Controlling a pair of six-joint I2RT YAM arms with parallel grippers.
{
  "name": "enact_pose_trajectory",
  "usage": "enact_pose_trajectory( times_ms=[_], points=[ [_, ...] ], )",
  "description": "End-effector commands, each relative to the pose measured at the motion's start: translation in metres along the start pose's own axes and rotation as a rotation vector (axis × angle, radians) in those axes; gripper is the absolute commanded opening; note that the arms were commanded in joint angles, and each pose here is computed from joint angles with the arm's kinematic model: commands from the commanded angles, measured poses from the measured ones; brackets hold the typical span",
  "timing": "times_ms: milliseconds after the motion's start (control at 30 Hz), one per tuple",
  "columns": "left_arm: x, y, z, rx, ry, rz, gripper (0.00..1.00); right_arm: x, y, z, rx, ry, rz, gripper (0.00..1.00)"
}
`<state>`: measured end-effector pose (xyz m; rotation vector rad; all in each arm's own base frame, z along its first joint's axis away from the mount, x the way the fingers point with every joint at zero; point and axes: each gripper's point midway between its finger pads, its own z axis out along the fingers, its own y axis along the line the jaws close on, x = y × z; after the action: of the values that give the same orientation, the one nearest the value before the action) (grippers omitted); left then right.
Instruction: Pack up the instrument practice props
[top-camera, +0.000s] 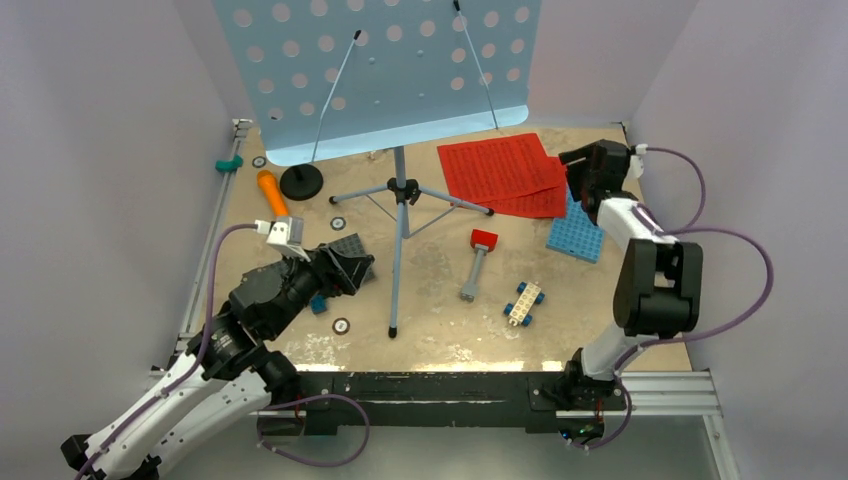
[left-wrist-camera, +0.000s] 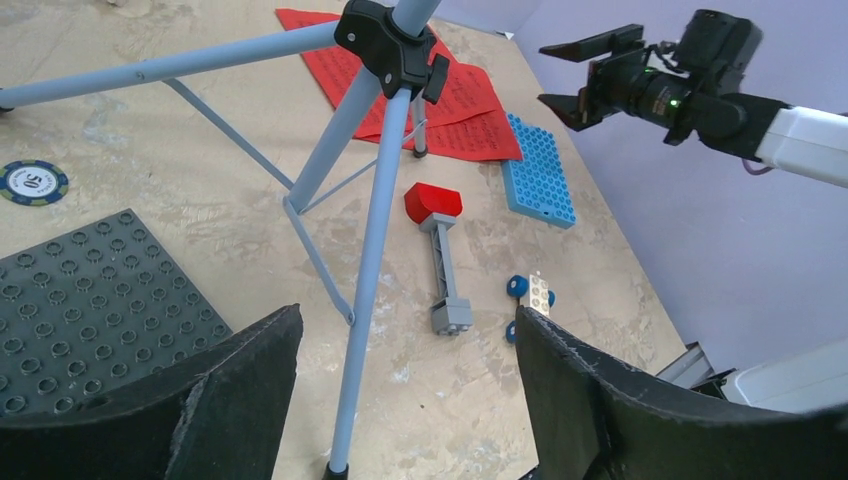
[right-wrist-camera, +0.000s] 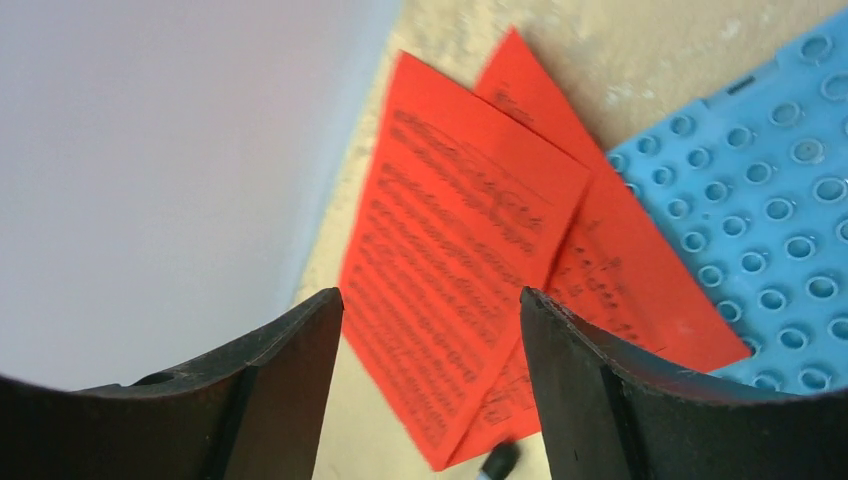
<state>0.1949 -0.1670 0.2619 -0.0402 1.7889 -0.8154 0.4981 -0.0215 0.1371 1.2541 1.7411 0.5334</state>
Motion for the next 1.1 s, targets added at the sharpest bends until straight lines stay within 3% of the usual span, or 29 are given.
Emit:
enact_pose_trajectory(
  times_ms=[0, 167, 267, 433, 633, 900, 1067],
  points=[
    [-0.005, -0.001, 0.001, 0.013, -0.039, 0.005, 0.82, -0.036, 0.053, -0.057, -0.131, -0.1, -0.044, 0.7],
    [-0.022, -0.013, 0.01, 0.063, -0.112, 0.044, 0.84, -0.004, 0.066, -0.118, -0.289, -0.052, -0.183, 0.68],
    [-0.034, -0.022, 0.018, 0.096, -0.176, 0.082, 0.86, 0.041, 0.054, -0.152, -0.416, -0.001, -0.252, 0.66],
    [-0.07, -0.045, 0.026, 0.226, -0.445, 0.178, 0.86, 0.109, 0.033, -0.206, -0.56, 0.112, -0.453, 0.65],
    [-0.091, -0.068, 0.049, 0.288, -0.675, 0.434, 0.85, 0.166, 0.012, -0.26, -0.687, 0.28, -0.569, 0.61],
    [-0.135, -0.077, 0.096, 0.117, -0.809, 0.623, 0.82, 0.182, -0.002, -0.295, -0.761, 0.348, -0.688, 0.6],
    [-0.147, -0.089, 0.125, 0.097, -0.811, 0.677, 0.77, 0.178, -0.014, -0.307, -0.775, 0.361, -0.699, 0.61]
  ],
)
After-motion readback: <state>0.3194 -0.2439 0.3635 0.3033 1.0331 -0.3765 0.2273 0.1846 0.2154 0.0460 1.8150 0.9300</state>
